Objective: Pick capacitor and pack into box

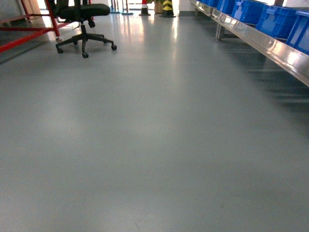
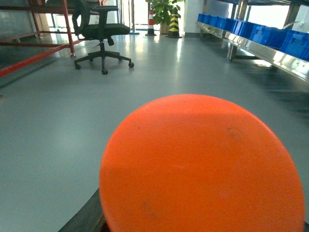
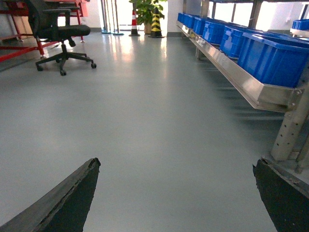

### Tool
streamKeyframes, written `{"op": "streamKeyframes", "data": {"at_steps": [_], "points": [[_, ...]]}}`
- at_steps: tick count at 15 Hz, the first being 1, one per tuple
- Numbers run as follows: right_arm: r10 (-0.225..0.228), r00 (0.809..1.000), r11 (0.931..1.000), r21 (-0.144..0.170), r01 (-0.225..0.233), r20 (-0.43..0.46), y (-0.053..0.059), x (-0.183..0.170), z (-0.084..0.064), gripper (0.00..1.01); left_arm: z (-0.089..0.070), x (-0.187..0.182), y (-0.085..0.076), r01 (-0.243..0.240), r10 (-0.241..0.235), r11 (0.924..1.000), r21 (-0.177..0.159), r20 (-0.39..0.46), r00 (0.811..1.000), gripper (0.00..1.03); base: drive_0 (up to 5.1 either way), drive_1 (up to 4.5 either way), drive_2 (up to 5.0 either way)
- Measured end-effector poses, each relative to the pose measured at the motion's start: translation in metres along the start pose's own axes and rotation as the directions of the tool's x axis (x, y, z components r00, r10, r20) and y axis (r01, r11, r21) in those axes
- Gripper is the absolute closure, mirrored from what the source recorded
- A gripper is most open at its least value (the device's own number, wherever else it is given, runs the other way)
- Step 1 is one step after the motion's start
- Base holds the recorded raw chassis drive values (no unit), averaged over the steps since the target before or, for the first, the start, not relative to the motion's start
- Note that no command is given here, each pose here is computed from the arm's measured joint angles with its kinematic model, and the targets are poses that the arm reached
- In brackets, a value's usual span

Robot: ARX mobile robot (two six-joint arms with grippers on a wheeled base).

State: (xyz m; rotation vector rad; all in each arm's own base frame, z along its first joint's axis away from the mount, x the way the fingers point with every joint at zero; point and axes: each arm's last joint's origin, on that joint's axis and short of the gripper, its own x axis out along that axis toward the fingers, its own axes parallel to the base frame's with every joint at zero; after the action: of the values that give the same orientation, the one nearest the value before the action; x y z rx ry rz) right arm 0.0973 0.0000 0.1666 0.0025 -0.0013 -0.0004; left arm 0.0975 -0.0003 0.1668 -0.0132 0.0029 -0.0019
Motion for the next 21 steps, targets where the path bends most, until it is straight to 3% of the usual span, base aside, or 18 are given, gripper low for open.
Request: {"op": "streamKeyframes", "data": {"at_steps": [21], "points": [[0.0,1.0,1.0,0.0,0.0,0.002,0.0,0.0,0.0001,0.03,0.0002,0.0,0.0,0.0,0.0,1.0,0.0,0.002,1.0,0.59,-5.0,2.42,2.4]]}}
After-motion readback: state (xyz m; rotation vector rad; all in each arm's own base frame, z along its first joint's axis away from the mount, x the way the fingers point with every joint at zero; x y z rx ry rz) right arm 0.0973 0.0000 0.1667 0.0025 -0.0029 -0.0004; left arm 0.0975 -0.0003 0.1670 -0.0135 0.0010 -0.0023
